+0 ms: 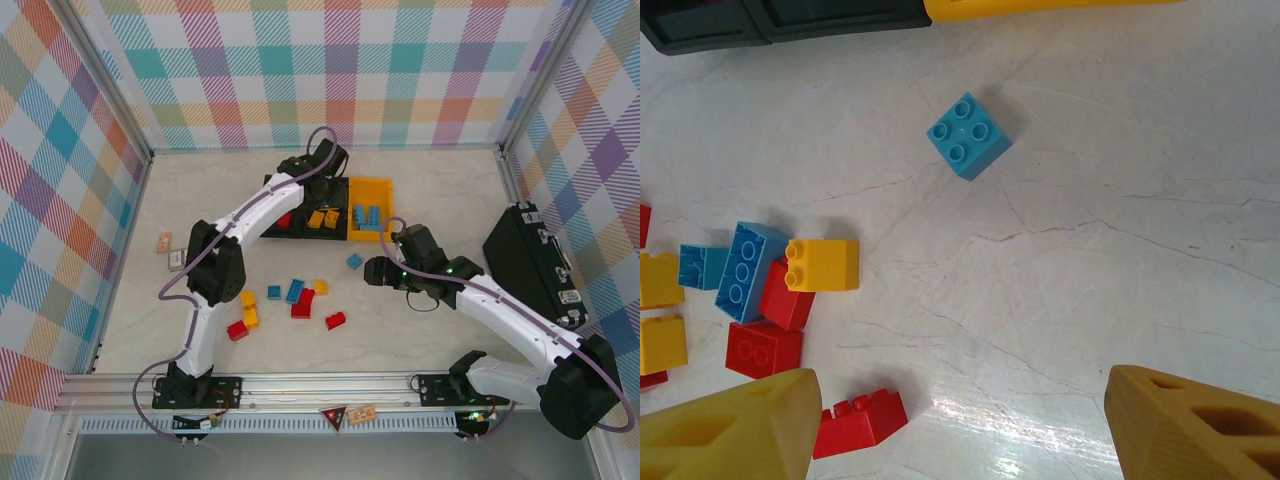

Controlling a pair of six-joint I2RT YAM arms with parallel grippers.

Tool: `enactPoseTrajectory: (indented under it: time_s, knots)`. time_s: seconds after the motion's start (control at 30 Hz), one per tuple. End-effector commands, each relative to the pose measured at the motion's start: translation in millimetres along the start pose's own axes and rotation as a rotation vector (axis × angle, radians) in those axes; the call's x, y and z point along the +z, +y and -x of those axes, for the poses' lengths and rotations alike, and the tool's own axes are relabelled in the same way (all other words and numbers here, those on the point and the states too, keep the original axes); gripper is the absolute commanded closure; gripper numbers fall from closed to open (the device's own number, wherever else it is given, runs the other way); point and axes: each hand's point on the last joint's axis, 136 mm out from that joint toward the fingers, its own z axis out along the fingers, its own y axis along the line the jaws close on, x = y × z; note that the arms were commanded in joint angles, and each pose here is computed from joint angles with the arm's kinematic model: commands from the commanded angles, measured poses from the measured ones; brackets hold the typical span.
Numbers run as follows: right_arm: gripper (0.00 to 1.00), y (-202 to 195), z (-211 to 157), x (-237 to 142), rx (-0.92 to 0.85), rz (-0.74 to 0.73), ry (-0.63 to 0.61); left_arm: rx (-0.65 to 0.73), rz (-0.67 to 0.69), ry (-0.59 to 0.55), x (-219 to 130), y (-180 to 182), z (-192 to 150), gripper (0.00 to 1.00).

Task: Sort the legos into containers by color
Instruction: Place the lego in the container.

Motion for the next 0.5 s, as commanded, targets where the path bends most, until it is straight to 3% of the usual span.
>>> enactPoseTrajectory:
  time_s: [0.0,0.23,0.47]
  knots:
    - [0.25,6.1,5.0,-3.1,0.021,0.034,-0.019,0.021,0.031,0.012,9.1,8.7,9.0,0.41]
    - [0.25,6.0,4.9,-4.9,0.022,0.034,-0.02,0.021,0.051,-0.019,37.8,10.4,28.6,0.41]
    - [0.25,6.0,4.0,-4.6,0.019,0.034,-0.016,0.026,0.086,-0.001,63.3,16.0,24.7,0.39]
